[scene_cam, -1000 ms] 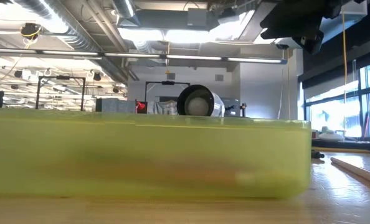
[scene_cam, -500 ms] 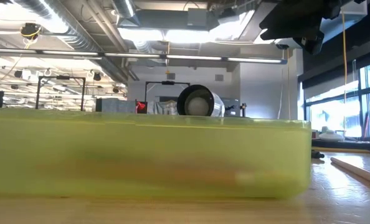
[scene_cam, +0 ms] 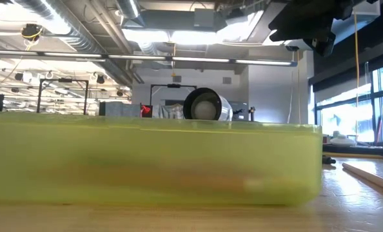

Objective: Pick & place school supplies into a supply box
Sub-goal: Put the black pen into the yellow supply box

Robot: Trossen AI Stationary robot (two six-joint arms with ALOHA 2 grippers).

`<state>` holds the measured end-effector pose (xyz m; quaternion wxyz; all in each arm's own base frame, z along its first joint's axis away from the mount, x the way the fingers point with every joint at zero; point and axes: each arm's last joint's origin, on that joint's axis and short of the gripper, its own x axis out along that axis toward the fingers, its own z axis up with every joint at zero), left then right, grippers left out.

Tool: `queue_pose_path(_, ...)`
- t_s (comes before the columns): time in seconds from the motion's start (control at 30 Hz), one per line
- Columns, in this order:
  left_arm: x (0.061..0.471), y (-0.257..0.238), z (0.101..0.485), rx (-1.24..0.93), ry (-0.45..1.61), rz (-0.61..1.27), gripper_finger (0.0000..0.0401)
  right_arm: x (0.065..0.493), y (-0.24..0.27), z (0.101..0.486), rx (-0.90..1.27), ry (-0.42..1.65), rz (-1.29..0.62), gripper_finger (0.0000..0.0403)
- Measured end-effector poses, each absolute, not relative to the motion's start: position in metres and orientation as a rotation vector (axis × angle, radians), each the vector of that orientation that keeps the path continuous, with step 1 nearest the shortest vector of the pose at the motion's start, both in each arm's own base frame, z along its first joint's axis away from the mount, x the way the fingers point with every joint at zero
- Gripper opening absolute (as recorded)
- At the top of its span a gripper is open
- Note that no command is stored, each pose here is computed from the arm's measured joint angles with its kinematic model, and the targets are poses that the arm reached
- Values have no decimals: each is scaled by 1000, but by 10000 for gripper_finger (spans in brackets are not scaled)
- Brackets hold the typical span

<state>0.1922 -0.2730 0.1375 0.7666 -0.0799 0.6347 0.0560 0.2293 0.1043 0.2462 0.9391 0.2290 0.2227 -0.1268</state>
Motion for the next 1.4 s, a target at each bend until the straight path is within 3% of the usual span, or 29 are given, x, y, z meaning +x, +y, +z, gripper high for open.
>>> queue_pose_path(0.63,192,-273,135,-174,1368,134,271,229,105,246,466,467,-244,94)
queue_pose_path(1.13,193,-274,135,-156,1323,145,143,229,105,245,459,472,-245,94)
queue_pose_path(1.4,193,-273,135,-147,1307,158,100,229,105,245,457,475,-247,94)
